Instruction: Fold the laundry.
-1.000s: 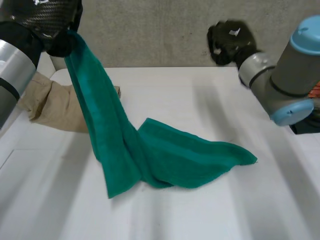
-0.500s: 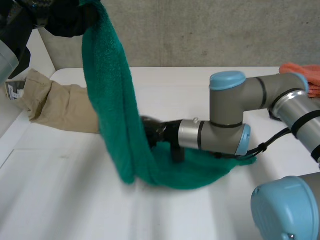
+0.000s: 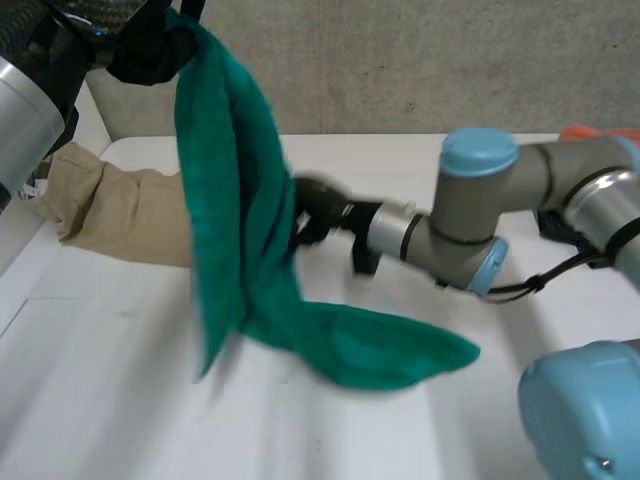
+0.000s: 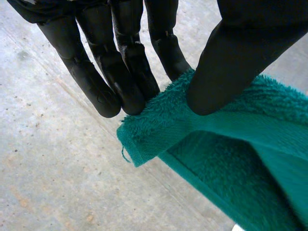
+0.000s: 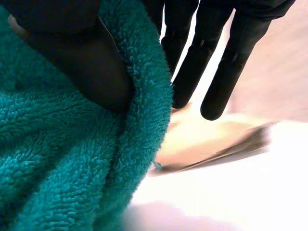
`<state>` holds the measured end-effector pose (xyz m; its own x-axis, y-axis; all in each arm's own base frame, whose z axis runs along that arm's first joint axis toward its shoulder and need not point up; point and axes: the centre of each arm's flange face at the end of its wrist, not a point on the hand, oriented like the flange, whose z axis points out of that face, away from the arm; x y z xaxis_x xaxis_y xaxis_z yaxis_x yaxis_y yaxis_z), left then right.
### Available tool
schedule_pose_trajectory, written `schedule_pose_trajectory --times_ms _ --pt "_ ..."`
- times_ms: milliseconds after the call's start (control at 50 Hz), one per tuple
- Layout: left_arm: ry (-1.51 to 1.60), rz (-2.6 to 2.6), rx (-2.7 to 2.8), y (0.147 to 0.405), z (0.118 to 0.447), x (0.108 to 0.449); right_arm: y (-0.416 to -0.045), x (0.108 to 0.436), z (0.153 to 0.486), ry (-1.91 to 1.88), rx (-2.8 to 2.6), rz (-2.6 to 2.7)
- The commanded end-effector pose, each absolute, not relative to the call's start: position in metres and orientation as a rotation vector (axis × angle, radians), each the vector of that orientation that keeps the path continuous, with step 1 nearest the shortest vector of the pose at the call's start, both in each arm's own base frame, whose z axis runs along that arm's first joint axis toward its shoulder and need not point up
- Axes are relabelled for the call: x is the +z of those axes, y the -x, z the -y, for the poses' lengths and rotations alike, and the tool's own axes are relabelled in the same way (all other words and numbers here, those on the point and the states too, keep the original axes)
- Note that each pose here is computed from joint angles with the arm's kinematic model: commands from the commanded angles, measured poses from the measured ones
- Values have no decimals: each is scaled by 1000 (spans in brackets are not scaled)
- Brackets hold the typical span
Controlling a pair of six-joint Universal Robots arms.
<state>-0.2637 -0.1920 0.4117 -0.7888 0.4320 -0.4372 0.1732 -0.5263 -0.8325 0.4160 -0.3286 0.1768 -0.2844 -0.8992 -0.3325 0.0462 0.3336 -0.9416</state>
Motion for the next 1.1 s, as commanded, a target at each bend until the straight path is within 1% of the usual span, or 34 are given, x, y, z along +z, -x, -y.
schedule_pose_trajectory --times_ms 20,60,80,140,200,240,280,300,360,380,440,460,520,540,580,620,680,740,760,820,840,920,960,1020,1060,1100 --pt "896 1412 2501 263 204 422 -358 252 397 533 -1743 -1594" --pt "869 1422 2531 260 212 425 -336 272 407 515 -1892 -1602" --pt "862 1428 2538 258 215 425 -330 278 408 520 -1930 -1607" --pt "850 1491 2537 255 229 416 -314 292 400 603 -2027 -1628" --pt "861 1574 2508 255 246 400 -301 294 389 696 -2066 -1675" --pt "877 1680 2461 253 266 376 -293 286 373 801 -2057 -1739" --pt "895 1753 2424 253 278 359 -290 275 361 882 -2027 -1778" --pt "922 1824 2383 253 289 340 -289 261 345 962 -1970 -1815" --pt "980 1925 2311 255 304 309 -294 235 318 1092 -1864 -1844" --pt "1028 1981 2260 258 310 289 -299 216 300 1169 -1787 -1859" --pt "1104 2060 2184 262 318 259 -307 191 276 1267 -1686 -1871" --pt "1152 2105 2140 265 323 240 -312 174 263 1322 -1623 -1883" --pt "1215 2172 2076 268 326 215 -318 151 252 1391 -1562 -1903" --pt "1251 2206 2039 271 326 201 -320 139 251 1425 -1543 -1936" --pt "1288 2225 2016 275 324 191 -320 131 254 1454 -1553 -1971" --pt "1320 2233 2005 280 319 187 -318 129 264 1475 -1605 -2027" --pt "1322 2224 2004 283 312 190 -314 136 273 1466 -1661 -2072" --pt "1303 2209 2029 283 308 200 -307 154 279 1407 -1719 -2106" --pt "1285 2204 2044 281 305 209 -304 168 280 1367 -1746 -2102" --pt "1251 2190 2073 277 298 228 -296 192 282 1289 -1793 -2098" --pt "1222 2180 2093 274 293 243 -289 209 285 1229 -1825 -2096" --pt "1126 2174 2104 264 285 272 -276 239 293 1124 -1883 -2071" --pt "1089 2176 2084 261 283 279 -273 245 299 1116 -1894 -2070" --pt "1041 2222 1983 258 283 279 -266 245 312 1169 -1871 -2112" --pt "1021 2255 1927 256 285 275 -266 241 318 1240 -1840 -2132" --pt "1012 2321 1832 254 290 262 -264 234 324 1364 -1767 -2176"
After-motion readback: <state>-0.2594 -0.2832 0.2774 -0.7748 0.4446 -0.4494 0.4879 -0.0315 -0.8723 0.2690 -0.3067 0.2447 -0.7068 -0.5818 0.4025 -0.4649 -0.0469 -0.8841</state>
